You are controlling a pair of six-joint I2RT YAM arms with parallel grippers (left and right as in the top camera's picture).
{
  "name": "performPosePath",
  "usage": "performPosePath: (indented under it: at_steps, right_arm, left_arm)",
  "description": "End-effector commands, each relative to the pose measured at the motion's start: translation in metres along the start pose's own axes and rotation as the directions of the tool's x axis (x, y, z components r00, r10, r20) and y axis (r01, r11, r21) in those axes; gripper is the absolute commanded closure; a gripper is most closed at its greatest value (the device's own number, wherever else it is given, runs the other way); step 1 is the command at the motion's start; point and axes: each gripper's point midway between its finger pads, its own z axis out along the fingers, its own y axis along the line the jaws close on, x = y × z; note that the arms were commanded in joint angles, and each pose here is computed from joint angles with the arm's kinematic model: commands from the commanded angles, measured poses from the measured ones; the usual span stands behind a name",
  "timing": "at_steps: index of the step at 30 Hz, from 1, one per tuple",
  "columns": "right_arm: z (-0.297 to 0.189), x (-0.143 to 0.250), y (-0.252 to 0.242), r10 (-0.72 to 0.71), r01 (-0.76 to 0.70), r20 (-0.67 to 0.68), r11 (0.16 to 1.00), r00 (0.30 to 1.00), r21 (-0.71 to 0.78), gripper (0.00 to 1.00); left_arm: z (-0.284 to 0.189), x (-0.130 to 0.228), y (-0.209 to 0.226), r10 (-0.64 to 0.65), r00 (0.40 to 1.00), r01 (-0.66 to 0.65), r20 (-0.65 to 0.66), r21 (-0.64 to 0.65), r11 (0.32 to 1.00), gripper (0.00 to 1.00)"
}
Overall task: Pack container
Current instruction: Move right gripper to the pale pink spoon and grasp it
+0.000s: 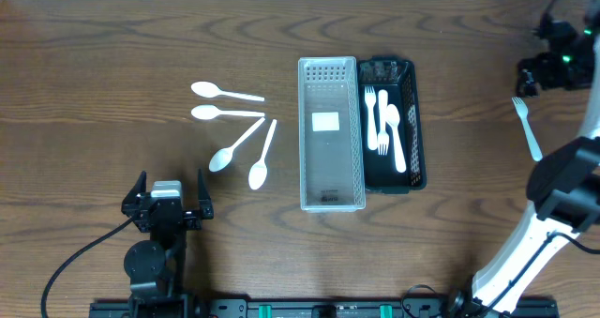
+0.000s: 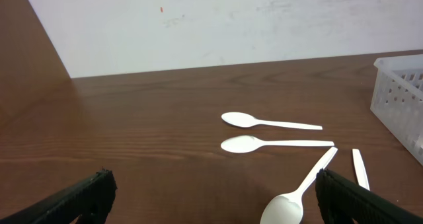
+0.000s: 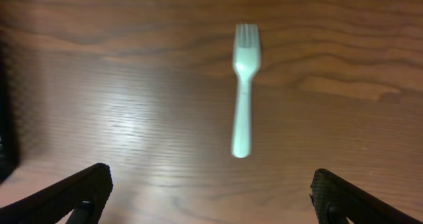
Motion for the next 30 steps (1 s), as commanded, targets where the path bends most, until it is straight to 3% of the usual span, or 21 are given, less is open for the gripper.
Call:
performPosePath:
  at_steps: [1,17,30]
  right_arm:
    - [0.011,0.005,-0.011,-0.014,0.014,0.021,0.999,1.000,-0.037,0.01]
    - [0.100,0.023,-0.012,-0.025,0.023,-0.030,0.999,0.999,-0.041,0.01]
    - [0.124,0.019,-0.017,-0.023,0.023,0.012,1.000,1.000,-0.013,0.01]
  left_arm:
    - [0.002,0.016,0.000,-0.010,0.999,0.009,-0.035,-0.005,1.000,0.02]
    - [0.002,0.016,0.000,-0.010,0.999,0.009,-0.035,-0.005,1.000,0.02]
    - [0.002,0.016,0.000,-0.010,0.999,0.009,-0.035,-0.005,1.000,0.02]
